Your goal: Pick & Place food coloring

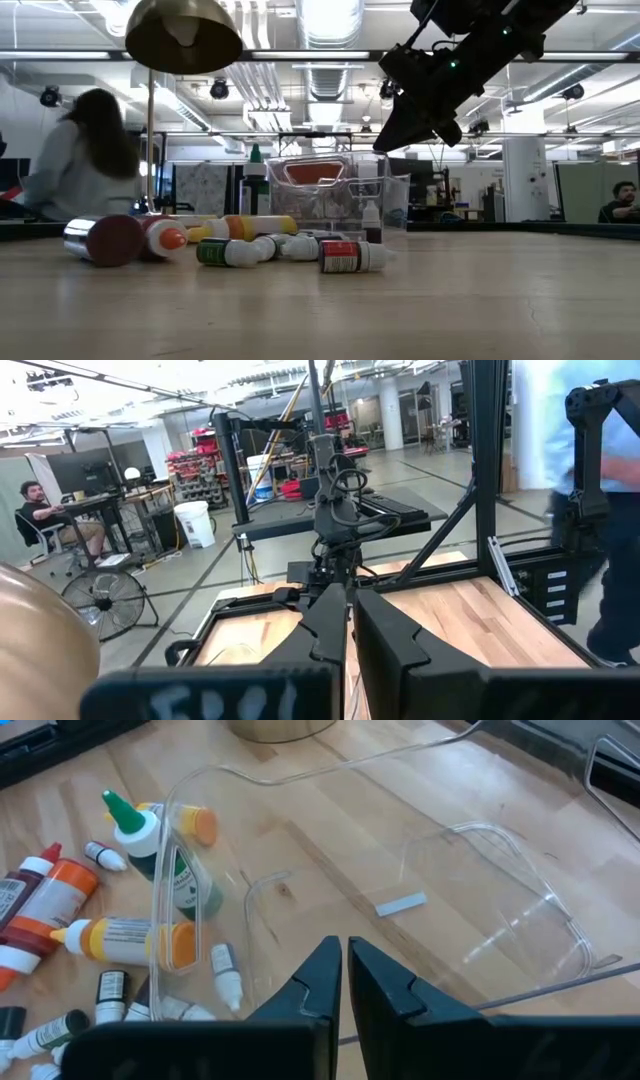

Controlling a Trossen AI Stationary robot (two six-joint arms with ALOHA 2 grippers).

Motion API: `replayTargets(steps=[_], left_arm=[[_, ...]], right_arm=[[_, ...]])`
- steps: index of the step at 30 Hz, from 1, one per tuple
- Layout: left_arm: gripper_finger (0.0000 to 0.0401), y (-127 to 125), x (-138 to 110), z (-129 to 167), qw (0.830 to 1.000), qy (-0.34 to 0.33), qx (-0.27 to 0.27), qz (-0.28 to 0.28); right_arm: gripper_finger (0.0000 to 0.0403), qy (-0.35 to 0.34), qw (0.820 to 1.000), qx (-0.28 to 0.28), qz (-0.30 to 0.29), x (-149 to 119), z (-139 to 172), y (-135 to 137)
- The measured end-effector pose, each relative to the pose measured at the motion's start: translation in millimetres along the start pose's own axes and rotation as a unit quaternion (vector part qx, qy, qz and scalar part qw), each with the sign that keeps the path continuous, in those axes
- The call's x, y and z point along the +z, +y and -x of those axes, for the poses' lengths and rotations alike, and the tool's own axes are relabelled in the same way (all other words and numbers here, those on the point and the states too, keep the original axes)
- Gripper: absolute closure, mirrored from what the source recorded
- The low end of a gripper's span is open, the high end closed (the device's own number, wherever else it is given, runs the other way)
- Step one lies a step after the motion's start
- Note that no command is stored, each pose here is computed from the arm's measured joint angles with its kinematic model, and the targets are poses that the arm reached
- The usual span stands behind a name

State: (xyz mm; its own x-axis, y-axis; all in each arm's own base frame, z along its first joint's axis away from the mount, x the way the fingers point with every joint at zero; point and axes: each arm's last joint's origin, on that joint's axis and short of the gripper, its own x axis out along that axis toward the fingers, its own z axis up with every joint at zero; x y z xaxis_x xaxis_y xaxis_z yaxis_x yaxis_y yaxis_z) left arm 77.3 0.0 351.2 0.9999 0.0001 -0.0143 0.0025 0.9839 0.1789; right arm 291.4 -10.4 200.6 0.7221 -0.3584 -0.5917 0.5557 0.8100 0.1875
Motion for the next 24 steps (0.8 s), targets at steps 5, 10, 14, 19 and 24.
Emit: replayTargets(steps=[5, 10, 14, 19, 24], left_arm=[[0.0401, 0.0, 0.0, 0.0, 1.0, 0.0, 0.0, 0.0], [0.0401, 0.0, 0.0, 0.0, 1.0, 0.0, 0.0, 0.0], [0.0401, 0.0, 0.1, 0.0, 1.0, 0.0, 0.0, 0.0], [0.0401, 0.0, 0.1, 0.0, 1.0, -0.001, 0.0, 0.0], [0.0401, 0.0, 0.1, 0.0, 1.0, -0.001, 0.0, 0.0]], right_arm=[[0.0385, 0.0, 1.0, 0.0, 0.0, 0.1, 0.0, 0.1], [0.0385, -0.001, 1.0, 0.0, -0.001, 0.4, 0.3, 0.1], [0.0385, -0.001, 1.0, 0.0, -0.001, 0.5, 0.4, 0.1], [0.0385, -0.011, 1.0, 0.009, -0.006, 2.7, 0.4, 1.4], [0.0385, 0.019, 0.997, 0.073, -0.018, 1.0, -0.7, 6.3]])
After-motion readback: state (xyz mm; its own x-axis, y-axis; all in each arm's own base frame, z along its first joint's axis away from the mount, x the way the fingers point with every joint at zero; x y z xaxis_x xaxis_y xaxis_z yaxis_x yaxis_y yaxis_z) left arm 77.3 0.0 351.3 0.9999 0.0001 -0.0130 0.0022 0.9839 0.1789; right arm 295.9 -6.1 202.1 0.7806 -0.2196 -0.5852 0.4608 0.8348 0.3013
